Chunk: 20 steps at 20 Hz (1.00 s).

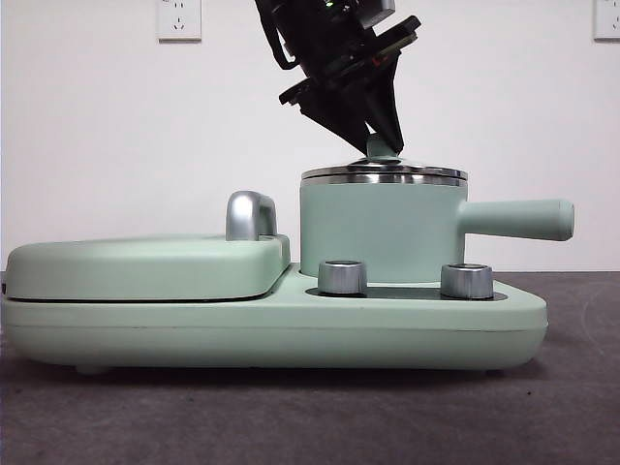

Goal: Put the buns in a small steamer

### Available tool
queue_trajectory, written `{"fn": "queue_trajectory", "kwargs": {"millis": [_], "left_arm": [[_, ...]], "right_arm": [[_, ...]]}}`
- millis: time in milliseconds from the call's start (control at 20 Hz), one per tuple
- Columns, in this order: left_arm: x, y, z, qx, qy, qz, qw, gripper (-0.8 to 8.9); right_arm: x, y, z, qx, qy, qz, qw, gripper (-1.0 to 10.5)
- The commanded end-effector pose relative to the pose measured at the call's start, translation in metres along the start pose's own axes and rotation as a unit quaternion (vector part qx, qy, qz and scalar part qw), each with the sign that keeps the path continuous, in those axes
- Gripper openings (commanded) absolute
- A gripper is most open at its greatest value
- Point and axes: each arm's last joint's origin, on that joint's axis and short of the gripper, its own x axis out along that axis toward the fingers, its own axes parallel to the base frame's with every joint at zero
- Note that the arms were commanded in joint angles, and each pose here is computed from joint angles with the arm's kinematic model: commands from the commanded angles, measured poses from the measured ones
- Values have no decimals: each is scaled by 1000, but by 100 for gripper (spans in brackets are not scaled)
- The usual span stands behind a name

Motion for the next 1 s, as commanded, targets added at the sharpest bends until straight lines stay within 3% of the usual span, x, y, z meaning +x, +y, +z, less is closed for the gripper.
{"fn": "queue_trajectory", "kwargs": {"millis": [50,350,500,550,800,1000], "left_arm": [[9,-5,4,11,-4,-9,1000,17],[9,-7,1,6,11,-12,1000,74],[6,-7,3,-8,12,-11,1000,410],[2,-7,4,-11,12,-11,1000,447],[-52,-15,19,-39,10,-10,999,439],[-111,-21,9,-53,37,-7,998,434]], "right_arm": [[-2,1,2,-9,-9,2,1000,391],[-2,1,2,-9,-9,2,1000,392],[-2,1,2,-9,-9,-1,1000,392],[-2,1,3,-9,-10,-3,1000,392],[-2,0,3,-10,-11,-7,1000,392],[-2,1,3,-10,-9,-2,1000,392]]}}
